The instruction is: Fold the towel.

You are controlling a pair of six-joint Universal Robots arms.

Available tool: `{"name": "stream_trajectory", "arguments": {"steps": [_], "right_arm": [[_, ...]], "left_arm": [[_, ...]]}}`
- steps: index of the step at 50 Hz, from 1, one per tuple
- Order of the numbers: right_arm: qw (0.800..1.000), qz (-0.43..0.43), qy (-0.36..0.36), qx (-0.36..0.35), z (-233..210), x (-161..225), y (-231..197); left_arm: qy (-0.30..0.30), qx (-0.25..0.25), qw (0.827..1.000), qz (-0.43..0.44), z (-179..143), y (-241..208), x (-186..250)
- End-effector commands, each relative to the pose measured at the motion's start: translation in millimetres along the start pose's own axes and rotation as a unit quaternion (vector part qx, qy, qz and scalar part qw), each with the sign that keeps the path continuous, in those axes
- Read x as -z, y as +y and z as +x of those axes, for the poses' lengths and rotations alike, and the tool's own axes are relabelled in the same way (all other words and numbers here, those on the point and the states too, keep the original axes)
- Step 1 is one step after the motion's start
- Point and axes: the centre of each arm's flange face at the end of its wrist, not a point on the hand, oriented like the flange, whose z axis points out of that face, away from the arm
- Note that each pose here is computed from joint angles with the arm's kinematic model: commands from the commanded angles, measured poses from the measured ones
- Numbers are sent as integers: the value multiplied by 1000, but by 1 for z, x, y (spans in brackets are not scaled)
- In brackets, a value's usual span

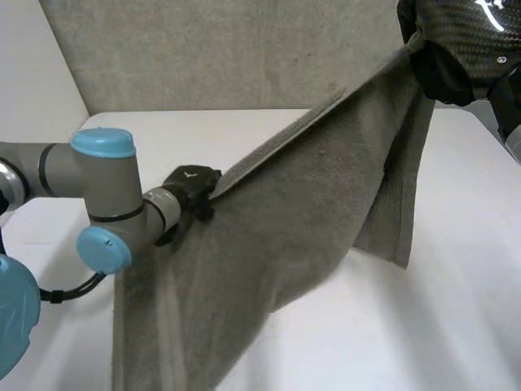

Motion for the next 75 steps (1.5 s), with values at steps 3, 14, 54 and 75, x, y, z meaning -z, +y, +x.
{"name": "stream_trajectory", "arguments": {"steps": [3, 14, 54, 75], "right_arm": [[997, -82, -7, -2, -3, -34, 69], [981, 104, 155, 53, 59, -139, 39], [963, -263, -54, 27, -32, 18, 202], [951, -306, 31, -44, -5, 29, 220]], "left_arm": [[-74, -37, 995, 50, -35, -28, -8], [-181, -213, 899, 338, -59, -189, 7], [-80, -190, 978, -2, 48, 40, 99], [-144, -128, 981, -21, -2, 29, 113]]}}
